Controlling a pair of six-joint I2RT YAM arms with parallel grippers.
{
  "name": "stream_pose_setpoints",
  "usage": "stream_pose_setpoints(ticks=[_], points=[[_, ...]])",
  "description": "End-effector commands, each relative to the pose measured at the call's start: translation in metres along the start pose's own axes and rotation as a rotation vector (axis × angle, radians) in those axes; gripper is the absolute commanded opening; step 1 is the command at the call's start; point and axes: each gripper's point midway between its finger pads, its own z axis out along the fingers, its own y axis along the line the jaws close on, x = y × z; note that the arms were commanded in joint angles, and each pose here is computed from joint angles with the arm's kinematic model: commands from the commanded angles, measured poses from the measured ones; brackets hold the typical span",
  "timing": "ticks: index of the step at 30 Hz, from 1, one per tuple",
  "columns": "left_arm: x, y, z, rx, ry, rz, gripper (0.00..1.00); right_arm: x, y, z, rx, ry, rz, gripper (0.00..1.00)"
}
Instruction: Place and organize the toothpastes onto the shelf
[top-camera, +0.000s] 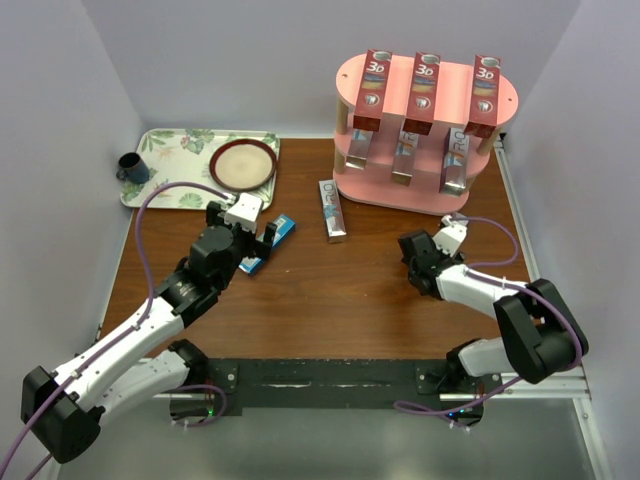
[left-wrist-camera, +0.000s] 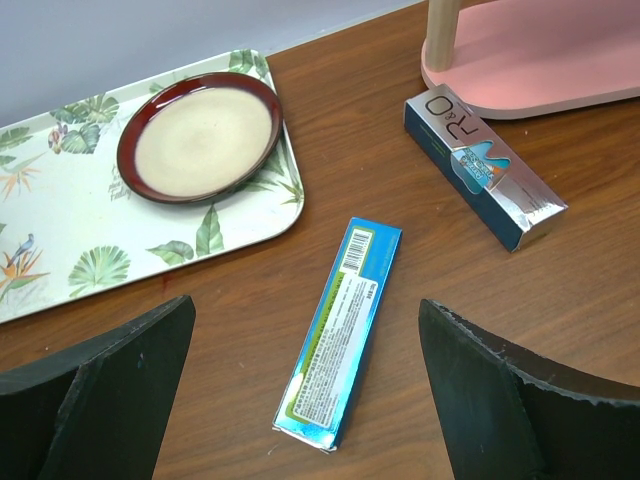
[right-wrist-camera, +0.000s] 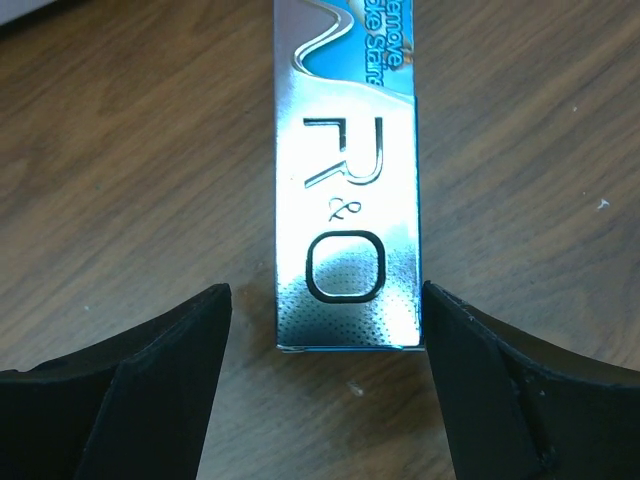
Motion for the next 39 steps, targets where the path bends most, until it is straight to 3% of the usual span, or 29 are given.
stream_pose_setpoints(ticks=[1,9,13,19,28,39], points=[[-0.008,0.002,-0.001,0.002,-0.034,0.008,0.99,-0.023,0.004,-0.001,0.021,-0.064,0.035,0.78],[-0.008,0.001,-0.001,0.005,-0.035,0.008,0.99,-0.021,0.0,0.002,0.053,-0.052,0.048,0.65],[-0.009,0.001,-0.001,0.009,-0.038,0.007,0.99,-0.021,0.0,0.003,0.055,-0.044,0.032,0.54],[-0.009,0.0,-0.001,0.012,-0.038,0.007,0.99,-0.018,0.01,-0.007,-0.059,-0.02,-0.047,0.38],[-0.008,-0.001,-0.001,0.015,-0.036,0.01,0.99,-0.03,0.036,-0.037,-0.217,-0.106,-0.147,0.32],[-0.007,-0.001,0.0,0.016,-0.033,0.013,0.99,-0.057,0.051,-0.052,-0.3,-0.199,-0.131,0.31]])
